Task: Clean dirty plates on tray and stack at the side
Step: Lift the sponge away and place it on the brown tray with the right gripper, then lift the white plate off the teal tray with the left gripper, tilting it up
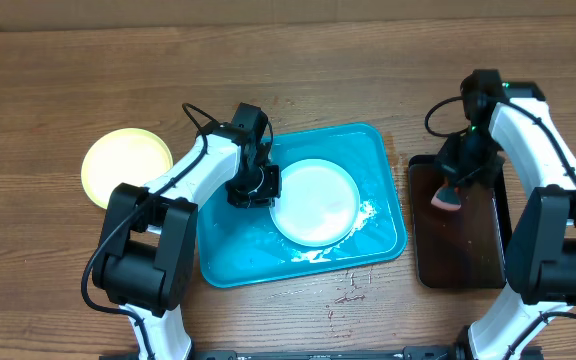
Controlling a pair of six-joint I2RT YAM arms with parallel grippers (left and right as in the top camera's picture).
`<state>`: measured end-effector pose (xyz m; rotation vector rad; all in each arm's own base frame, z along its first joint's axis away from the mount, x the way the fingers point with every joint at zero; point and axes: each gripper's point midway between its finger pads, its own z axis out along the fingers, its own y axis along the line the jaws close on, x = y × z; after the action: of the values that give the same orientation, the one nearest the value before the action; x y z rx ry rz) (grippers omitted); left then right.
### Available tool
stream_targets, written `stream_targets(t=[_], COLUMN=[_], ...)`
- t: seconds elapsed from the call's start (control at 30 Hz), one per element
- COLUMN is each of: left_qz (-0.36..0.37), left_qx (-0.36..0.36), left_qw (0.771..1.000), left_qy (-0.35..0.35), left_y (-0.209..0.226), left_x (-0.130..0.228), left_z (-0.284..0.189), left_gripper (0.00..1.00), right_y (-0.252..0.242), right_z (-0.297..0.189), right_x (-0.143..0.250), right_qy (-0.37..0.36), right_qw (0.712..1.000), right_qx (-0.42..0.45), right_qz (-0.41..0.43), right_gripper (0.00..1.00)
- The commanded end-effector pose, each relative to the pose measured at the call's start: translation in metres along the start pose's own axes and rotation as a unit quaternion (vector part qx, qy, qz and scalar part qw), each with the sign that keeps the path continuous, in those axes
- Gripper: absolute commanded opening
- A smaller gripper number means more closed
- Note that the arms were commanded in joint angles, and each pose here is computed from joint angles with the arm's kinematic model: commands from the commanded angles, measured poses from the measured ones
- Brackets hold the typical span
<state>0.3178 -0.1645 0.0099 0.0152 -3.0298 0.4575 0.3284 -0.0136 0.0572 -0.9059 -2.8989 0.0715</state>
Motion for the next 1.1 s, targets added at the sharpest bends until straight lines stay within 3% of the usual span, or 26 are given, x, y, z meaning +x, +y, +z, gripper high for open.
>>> stream_targets(t=[0.0, 0.2, 0.27, 0.33, 0.43, 0.47, 0.53, 0.6, 0.63, 0.67, 0.7, 0.77, 1.07], left_qz=[0.021, 0.034, 0.032, 0.031, 0.029, 0.027, 0.022, 0.020, 0.020, 0.019, 0.019, 0.020, 0.014], left_qx=[0.022, 0.036, 0.036, 0.035, 0.034, 0.033, 0.033, 0.032, 0.032, 0.032, 0.032, 0.030, -0.010], left_qw=[0.999, 0.999, 0.999, 0.999, 0.999, 0.999, 0.999, 0.999, 0.999, 0.999, 0.999, 0.999, 1.000], left_qy=[0.011, 0.015, 0.017, 0.020, 0.023, 0.024, 0.026, 0.026, 0.026, 0.026, 0.025, 0.022, -0.014], left_y=[-0.006, -0.010, -0.010, -0.009, -0.009, -0.008, -0.008, -0.008, -0.008, -0.008, -0.008, -0.007, 0.000], left_x=[0.002, 0.003, 0.004, 0.005, 0.006, 0.007, 0.007, 0.007, 0.007, 0.007, 0.006, 0.005, -0.009], left_z=[0.003, 0.003, 0.003, 0.003, 0.004, 0.004, 0.005, 0.006, 0.006, 0.006, 0.006, 0.006, -0.009], left_gripper=[0.04, 0.04, 0.13, 0.04, 0.04, 0.04, 0.04, 0.04, 0.04, 0.04, 0.04, 0.04, 0.05], right_y=[0.000, 0.000, 0.000, 0.001, 0.001, 0.001, 0.001, 0.001, 0.001, 0.001, 0.001, 0.001, 0.001], right_z=[0.008, 0.013, 0.013, 0.013, 0.013, 0.013, 0.013, 0.013, 0.013, 0.013, 0.013, 0.012, 0.012], right_x=[0.008, 0.012, 0.012, 0.013, 0.013, 0.013, 0.013, 0.012, 0.012, 0.012, 0.012, 0.012, 0.013], right_qy=[0.011, 0.018, 0.018, 0.020, 0.020, 0.020, 0.020, 0.020, 0.020, 0.020, 0.020, 0.020, 0.021], right_qw=[1.000, 1.000, 1.000, 1.000, 1.000, 1.000, 1.000, 1.000, 1.000, 1.000, 1.000, 1.000, 1.000], right_qx=[-0.006, -0.008, -0.008, -0.011, -0.011, -0.011, -0.011, -0.011, -0.011, -0.011, -0.011, -0.011, -0.010], right_qz=[-0.004, -0.004, -0.004, -0.004, -0.004, -0.004, -0.004, -0.004, -0.004, -0.004, -0.004, -0.004, -0.004], right_gripper=[0.04, 0.04, 0.04, 0.04, 0.05, 0.08, 0.30, 0.42, 0.54, 0.82, 0.96, 1.00, 1.00])
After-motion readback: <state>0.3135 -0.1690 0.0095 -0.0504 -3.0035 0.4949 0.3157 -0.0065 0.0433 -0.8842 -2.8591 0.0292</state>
